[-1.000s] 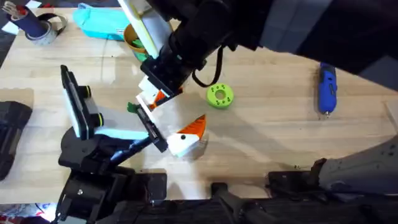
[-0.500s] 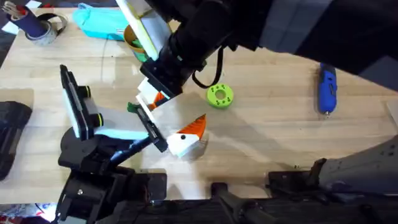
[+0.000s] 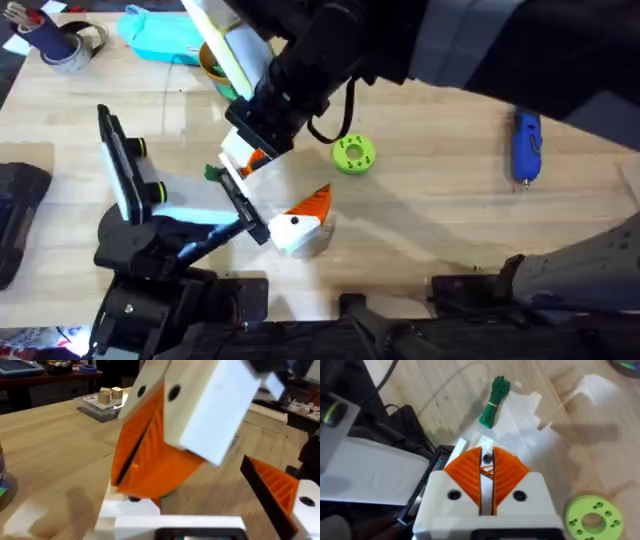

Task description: Pick up the gripper from the table and insert it into the empty holder that is missing its gripper. Then pick up a screw, insert it into the mounting hole, and use the screwdriver to tighten it. Finally, clean up the table by picking up the vegetable and placing it into the bucket.

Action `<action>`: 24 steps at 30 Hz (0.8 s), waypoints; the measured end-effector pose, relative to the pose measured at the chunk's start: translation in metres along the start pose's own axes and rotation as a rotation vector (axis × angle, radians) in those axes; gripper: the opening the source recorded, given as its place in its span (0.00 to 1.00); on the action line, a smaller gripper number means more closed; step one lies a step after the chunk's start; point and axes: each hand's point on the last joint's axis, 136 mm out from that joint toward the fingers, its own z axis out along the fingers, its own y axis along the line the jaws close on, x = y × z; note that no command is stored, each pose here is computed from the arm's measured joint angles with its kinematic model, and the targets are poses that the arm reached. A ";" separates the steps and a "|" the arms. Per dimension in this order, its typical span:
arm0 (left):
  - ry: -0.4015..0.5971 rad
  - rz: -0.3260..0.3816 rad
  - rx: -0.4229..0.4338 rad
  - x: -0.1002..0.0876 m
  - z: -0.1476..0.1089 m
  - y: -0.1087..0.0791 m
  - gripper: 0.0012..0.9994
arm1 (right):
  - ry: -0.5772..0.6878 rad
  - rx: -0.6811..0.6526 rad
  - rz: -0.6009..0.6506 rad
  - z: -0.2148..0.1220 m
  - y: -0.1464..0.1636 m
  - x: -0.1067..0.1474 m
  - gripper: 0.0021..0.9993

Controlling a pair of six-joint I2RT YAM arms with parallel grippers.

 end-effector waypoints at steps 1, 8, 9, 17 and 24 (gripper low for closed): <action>0.001 -0.001 0.000 0.000 0.000 0.000 0.99 | -0.001 0.001 -0.002 0.000 0.000 0.000 0.13; 0.001 -0.002 0.000 0.000 0.000 0.000 0.99 | -0.014 0.004 -0.013 0.000 -0.001 -0.004 0.52; 0.001 -0.002 0.000 0.000 0.000 0.000 0.99 | -0.017 0.005 -0.013 -0.001 -0.001 -0.004 0.56; -0.003 0.003 0.000 -0.001 0.000 0.000 0.99 | -0.098 0.070 0.036 -0.051 -0.026 -0.009 1.00; -0.003 0.003 0.000 -0.001 0.000 0.000 0.99 | -0.153 0.130 0.104 -0.100 -0.050 0.000 1.00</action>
